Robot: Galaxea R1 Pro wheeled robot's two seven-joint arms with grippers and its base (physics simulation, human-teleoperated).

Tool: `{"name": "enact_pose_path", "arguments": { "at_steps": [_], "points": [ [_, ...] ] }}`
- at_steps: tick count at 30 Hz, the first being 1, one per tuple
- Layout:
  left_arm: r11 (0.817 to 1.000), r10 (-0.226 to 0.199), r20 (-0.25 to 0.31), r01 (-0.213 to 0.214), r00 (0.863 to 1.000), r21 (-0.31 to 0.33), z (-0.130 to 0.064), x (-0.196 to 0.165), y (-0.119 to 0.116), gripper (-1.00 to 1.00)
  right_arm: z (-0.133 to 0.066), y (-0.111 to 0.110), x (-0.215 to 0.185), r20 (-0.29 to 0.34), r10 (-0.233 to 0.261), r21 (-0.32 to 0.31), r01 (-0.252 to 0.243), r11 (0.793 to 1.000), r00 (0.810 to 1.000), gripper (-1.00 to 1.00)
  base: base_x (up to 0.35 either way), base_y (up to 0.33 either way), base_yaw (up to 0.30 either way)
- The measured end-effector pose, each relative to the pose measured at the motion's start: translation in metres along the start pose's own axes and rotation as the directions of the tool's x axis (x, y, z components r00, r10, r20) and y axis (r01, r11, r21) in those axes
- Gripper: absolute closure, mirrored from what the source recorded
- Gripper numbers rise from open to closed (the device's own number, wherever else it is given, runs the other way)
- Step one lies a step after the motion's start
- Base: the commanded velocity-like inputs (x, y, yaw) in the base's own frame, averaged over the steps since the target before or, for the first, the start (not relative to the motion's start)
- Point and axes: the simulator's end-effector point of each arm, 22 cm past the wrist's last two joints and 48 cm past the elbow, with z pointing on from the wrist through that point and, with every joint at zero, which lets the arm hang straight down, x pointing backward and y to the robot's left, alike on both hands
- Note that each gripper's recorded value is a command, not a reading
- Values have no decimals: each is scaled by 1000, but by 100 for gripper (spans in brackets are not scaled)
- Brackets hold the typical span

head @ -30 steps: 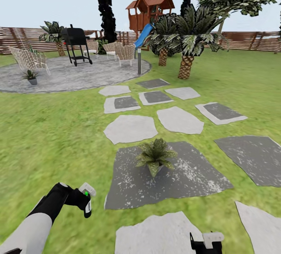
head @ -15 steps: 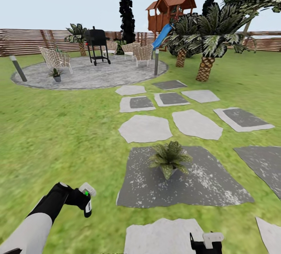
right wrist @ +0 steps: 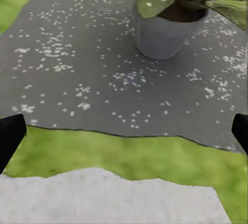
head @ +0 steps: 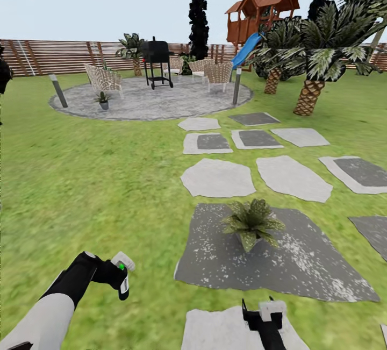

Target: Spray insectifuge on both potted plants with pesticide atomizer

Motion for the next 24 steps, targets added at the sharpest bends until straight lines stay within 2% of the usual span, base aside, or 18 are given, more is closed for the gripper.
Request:
{"name": "enact_pose_path", "arguments": {
  "at_steps": [2,3,4,5,6,8,9,10,11,12,14,16,18,20,21,23,24],
  "points": [
    [1000,2,1,-2,1000,0,0,0,0,100,5,25,-23,64,-101,-85,106,991,993,-100,0,0,13],
    [1000,7,3,-7,1000,0,0,-1,-1,100,6,40,-33,101,-157,-131,169,977,982,-100,0,0,5],
    [1000,25,17,-25,1000,3,0,-5,-1,100,4,68,-43,150,-237,-207,264,942,960,-100,0,0,3],
    [999,46,33,-47,998,6,0,-9,-3,100,2,91,-46,176,-290,-276,330,903,941,-100,0,0,2],
    [998,63,44,-63,997,7,0,-11,-4,100,2,105,-47,181,-321,-327,364,872,930,-100,0,0,0],
    [994,104,73,-105,992,9,0,-17,-6,100,12,139,-66,193,-383,-473,428,770,903,-100,0,0,0],
    [992,121,74,-122,990,15,1,-17,-8,100,18,151,-84,206,-399,-535,445,719,893,-100,0,0,0],
    [990,136,66,-138,989,35,3,-14,-13,100,23,158,-101,218,-409,-575,456,680,886,-100,0,0,0],
    [985,157,53,-160,986,66,5,-9,-21,100,27,162,-119,233,-415,-594,466,655,880,-100,0,0,0],
    [969,216,36,-218,976,119,7,-5,-36,100,31,165,-138,249,-421,-612,478,630,872,-100,0,0,0],
    [943,294,29,-295,955,155,10,-4,-50,100,26,172,-143,261,-424,-649,483,588,867,-100,0,0,0],
    [907,382,1,-375,924,192,15,3,-66,100,13,184,-140,270,-424,-709,476,519,865,-100,0,0,0],
    [882,423,-44,-400,905,249,24,23,-84,100,7,189,-140,275,-424,-733,474,488,863,-100,0,0,0],
    [870,439,-67,-405,896,281,28,35,-93,100,3,194,-137,261,-429,-753,460,470,865,-100,0,0,0],
    [866,445,-73,-408,893,289,29,39,-95,100,-1,197,-133,243,-436,-773,444,453,867,-100,0,0,0],
    [854,461,-76,-419,884,308,29,43,-100,100,-13,204,-125,225,-443,-817,416,399,868,-100,0,0,0],
    [838,480,-73,-432,874,334,28,45,-105,100,-19,207,-123,224,-445,-834,406,373,867,-100,0,0,0]
  ]
}}
